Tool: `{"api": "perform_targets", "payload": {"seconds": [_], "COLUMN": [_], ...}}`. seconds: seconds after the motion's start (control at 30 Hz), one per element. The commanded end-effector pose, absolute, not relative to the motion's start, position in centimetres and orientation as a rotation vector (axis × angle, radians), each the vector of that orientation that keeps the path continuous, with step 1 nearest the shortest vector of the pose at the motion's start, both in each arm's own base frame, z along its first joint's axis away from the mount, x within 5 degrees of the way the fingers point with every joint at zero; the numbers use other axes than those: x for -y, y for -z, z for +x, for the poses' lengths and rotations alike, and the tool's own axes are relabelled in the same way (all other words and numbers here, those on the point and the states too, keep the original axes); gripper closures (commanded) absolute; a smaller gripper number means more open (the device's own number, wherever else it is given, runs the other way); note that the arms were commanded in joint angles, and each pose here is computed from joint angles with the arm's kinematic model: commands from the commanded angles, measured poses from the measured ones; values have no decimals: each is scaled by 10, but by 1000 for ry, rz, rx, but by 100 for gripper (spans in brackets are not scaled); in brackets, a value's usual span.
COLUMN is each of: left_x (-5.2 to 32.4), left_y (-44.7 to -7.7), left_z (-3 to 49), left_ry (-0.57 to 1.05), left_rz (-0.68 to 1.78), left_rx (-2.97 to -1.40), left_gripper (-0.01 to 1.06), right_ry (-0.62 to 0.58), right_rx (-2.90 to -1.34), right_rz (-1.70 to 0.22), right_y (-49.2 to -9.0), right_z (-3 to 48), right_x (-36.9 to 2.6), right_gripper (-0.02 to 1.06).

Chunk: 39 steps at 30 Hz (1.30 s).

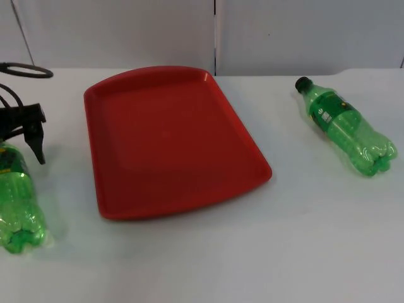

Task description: Place the bottle upright on the tray.

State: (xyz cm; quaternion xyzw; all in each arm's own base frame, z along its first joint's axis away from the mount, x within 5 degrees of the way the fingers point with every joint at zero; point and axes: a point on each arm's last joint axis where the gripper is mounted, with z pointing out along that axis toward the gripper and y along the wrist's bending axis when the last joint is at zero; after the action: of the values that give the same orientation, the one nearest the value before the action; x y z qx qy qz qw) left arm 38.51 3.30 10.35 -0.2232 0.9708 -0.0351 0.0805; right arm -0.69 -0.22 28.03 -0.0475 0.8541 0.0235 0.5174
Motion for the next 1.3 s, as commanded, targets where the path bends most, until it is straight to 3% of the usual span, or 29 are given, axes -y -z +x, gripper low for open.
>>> {"api": "perform_targets", "payload": {"seconds": [0.0,0.27,1.27], "left_x": [-31,-32,-35], "left_y": [-100,-85,-85], "left_z": [389,392,395], "left_ry": [98,91,50], "left_rz": [-648,-643,-606], "left_rx": [-2889,-2876,-2834], "left_gripper": [0,0,0], "right_ry": [-57,-57,-57], "right_rx": [-2044,-2044,-2044], "right_rz": [-103,-103,-103], "right_y": [-280,-280,-280], "right_z": [-7,-7,-7], "right_x": [2,2,2], "right_gripper": [-1,-1,-1]}}
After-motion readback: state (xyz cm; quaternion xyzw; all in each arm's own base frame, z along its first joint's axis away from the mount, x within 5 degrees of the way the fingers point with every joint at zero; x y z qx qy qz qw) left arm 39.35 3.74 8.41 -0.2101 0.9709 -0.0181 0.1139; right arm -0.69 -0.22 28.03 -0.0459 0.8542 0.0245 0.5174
